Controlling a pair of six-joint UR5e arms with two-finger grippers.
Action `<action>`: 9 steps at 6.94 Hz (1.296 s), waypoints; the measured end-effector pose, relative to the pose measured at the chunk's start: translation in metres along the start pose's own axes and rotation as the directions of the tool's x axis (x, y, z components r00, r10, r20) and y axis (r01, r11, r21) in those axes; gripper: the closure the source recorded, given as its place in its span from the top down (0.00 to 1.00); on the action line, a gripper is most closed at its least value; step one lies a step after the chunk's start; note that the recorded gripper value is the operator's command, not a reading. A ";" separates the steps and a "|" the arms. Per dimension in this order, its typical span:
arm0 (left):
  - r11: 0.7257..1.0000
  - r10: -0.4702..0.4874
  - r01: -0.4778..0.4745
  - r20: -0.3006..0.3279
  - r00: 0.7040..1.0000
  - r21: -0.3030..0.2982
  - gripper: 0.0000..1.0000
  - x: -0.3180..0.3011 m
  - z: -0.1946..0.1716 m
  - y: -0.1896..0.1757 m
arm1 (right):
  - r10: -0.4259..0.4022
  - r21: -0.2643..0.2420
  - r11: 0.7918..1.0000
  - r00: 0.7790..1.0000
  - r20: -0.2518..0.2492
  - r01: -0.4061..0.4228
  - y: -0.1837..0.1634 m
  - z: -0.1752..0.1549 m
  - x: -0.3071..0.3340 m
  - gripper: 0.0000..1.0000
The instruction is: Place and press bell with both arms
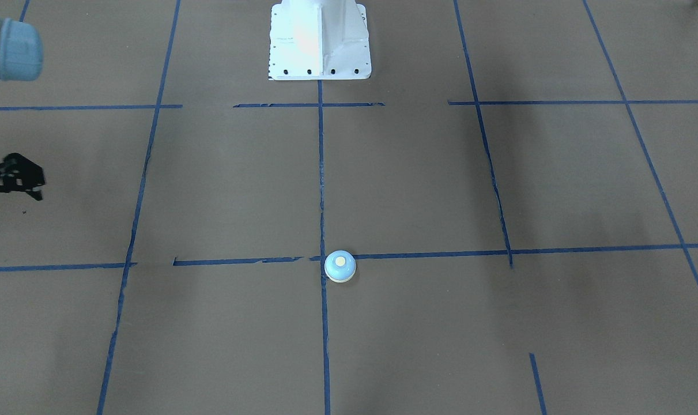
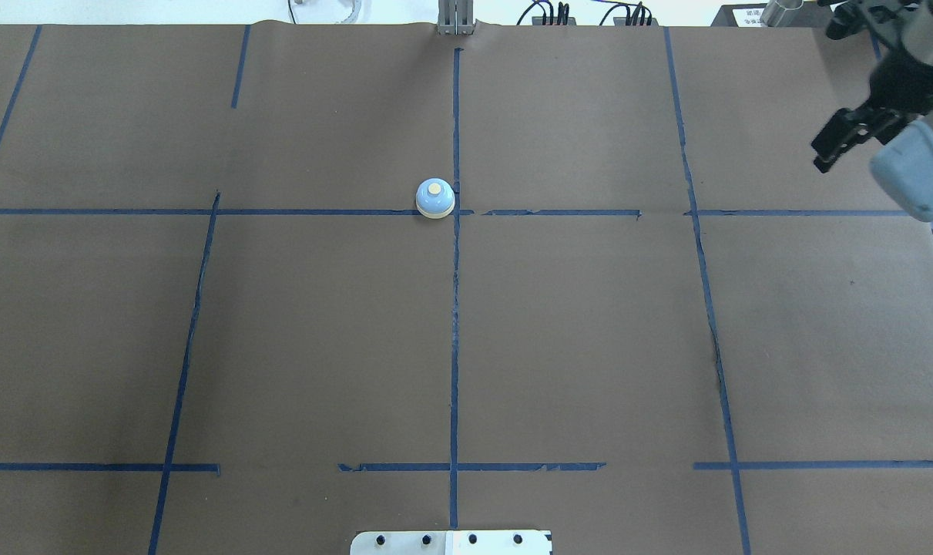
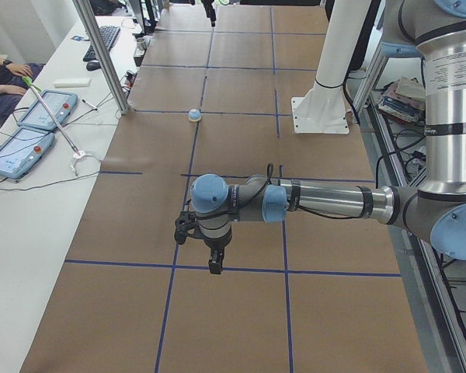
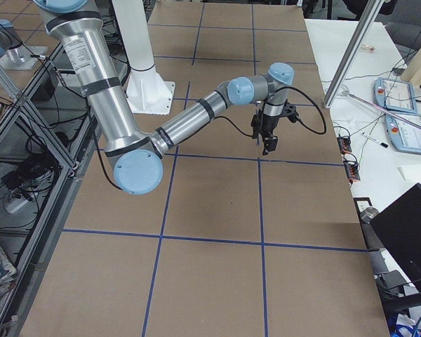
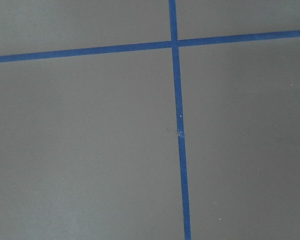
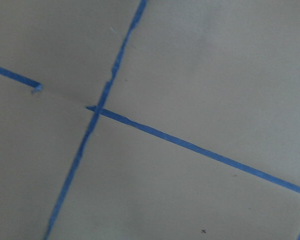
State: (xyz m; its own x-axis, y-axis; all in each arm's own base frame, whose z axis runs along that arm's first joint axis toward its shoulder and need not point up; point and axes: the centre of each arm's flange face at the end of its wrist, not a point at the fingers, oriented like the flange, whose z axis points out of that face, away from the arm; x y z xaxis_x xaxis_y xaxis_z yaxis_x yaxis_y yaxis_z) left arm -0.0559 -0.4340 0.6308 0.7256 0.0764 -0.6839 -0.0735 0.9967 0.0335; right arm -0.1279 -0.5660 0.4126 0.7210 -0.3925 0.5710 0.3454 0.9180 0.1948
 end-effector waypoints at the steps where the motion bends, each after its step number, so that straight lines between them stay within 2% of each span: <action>1: 1.000 0.002 -0.002 0.001 1.000 0.002 1.00 0.001 -0.001 0.000 | -0.011 -0.005 1.000 1.000 0.003 0.011 0.039 0.000 0.046 1.00; 3: 1.000 -0.006 0.006 0.004 1.000 -0.009 1.00 -0.003 0.003 0.006 | 0.006 -0.021 1.000 0.998 0.067 -0.004 0.121 0.013 0.123 1.00; 5: 1.000 -0.021 0.021 0.009 1.000 -0.021 1.00 -0.008 0.006 0.010 | 0.083 -0.056 0.995 0.991 0.105 -0.078 0.196 0.037 0.171 1.00; 6: 0.999 -0.030 0.030 0.012 0.999 -0.030 1.00 -0.011 0.010 0.013 | 0.129 -0.071 0.990 0.985 0.114 -0.122 0.222 0.045 0.185 1.00; 8: 0.998 -0.037 0.038 0.015 0.999 -0.043 1.00 -0.016 0.016 0.023 | 0.219 -0.089 0.974 0.969 0.116 -0.210 0.242 0.054 0.196 1.00; 9: 0.998 -0.038 0.038 0.015 0.999 -0.046 1.00 -0.016 0.017 0.026 | 0.248 -0.077 0.968 0.963 0.108 -0.240 0.243 0.056 0.198 1.00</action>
State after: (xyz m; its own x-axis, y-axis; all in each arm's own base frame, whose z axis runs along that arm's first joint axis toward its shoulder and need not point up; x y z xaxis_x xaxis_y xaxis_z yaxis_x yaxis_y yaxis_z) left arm -0.0581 -0.4092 0.6553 0.7382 0.0391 -0.6735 -0.0766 0.9967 -0.0261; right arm 0.0656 -0.4172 0.6173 0.7149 -0.1444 0.6841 0.2075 0.9782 -0.0104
